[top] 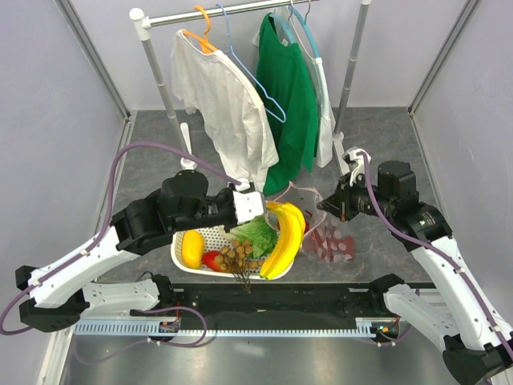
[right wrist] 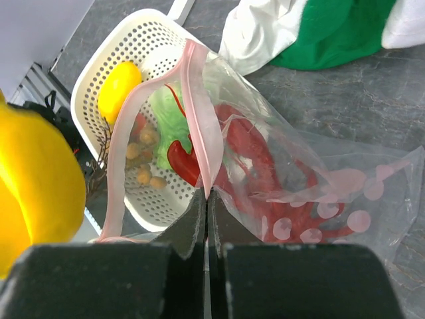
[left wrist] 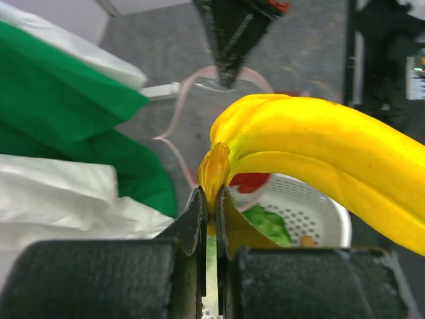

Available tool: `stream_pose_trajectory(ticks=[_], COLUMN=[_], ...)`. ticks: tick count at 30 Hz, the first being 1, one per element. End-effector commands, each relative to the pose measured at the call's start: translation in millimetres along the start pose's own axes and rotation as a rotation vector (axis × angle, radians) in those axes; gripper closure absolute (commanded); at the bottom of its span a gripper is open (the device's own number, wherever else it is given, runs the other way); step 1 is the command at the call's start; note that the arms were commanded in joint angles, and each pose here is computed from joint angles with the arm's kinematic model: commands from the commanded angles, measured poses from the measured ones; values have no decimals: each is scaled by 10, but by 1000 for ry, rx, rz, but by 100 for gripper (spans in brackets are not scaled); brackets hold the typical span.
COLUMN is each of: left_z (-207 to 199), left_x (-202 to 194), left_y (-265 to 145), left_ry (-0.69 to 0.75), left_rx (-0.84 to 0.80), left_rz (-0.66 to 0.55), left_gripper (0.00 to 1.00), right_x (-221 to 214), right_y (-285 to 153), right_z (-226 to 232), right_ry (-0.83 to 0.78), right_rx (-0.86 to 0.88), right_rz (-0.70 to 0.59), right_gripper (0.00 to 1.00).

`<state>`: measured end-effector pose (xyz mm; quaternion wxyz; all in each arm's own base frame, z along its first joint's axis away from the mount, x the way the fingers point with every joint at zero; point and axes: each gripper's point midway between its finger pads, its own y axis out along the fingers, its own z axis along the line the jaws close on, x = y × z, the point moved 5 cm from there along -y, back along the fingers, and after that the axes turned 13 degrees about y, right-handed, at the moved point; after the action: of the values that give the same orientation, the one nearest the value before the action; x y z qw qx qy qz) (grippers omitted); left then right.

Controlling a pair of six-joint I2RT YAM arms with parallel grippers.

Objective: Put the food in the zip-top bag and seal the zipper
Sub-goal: Place the fake fruit in the zipper food storage bag.

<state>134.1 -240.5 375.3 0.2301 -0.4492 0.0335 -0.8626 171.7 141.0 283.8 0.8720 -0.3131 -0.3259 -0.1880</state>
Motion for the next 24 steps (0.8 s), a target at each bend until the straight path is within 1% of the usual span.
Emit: stream_pose_trajectory(ticks=[1, 4, 5, 7, 12, 14, 15, 16, 18, 19, 20, 21, 22, 23, 24], left_z=[-319, -251, -225, -150, 43, 123, 175, 260, 420, 494, 530, 638, 661, 696, 736], left_x=[44, -77, -85, -200, -277, -288, -303, -350, -341, -393, -389, -295, -355, -353, -324], left_y=[23, 134, 175, 250, 376, 426, 434, 430, 405, 385, 357, 284, 249, 221, 202], left_ry=[-148, -188, -207, -292, -441, -443, -445, -436, -417, -402, -381, -364, -353, -335, -321], left_rx=[-214, -159, -169, -164, -168, -135, -98, -25, 90, 159, 186, 254, 311, 344, 387], left_rz=[-28, 53, 56, 105, 162, 185, 196, 227, 218, 236, 227, 175, 197, 200, 196], left_gripper=[98, 98, 98, 98, 98, 98, 98, 98, 98, 98, 98, 98, 98, 98, 98], right_x=[-31, -91, -111, -157, -201, -206, -204, -204, -161, -146, -136, -97, -71, -38, -24], right_y=[17, -18, -24, -46, -19, -6, -3, 4, 19, 27, 35, 57, 74, 94, 131], right_z=[22, 7, 1, 9, 27, 20, 29, 30, 42, 52, 81, 85, 83, 104, 96], right_ry=[-93, -124, -130, -143, -154, -152, -149, -133, -95, -69, -6, 23, 58, 123, 155], right_rx=[57, 55, 56, 66, 92, 89, 91, 87, 76, 73, 74, 67, 54, 50, 44], right_rz=[30, 55, 62, 68, 77, 85, 85, 87, 65, 60, 56, 37, 24, 10, 12], right_gripper=[100, 100, 100, 100, 100, 100, 100, 100, 100, 100, 100, 100, 100, 100, 100])
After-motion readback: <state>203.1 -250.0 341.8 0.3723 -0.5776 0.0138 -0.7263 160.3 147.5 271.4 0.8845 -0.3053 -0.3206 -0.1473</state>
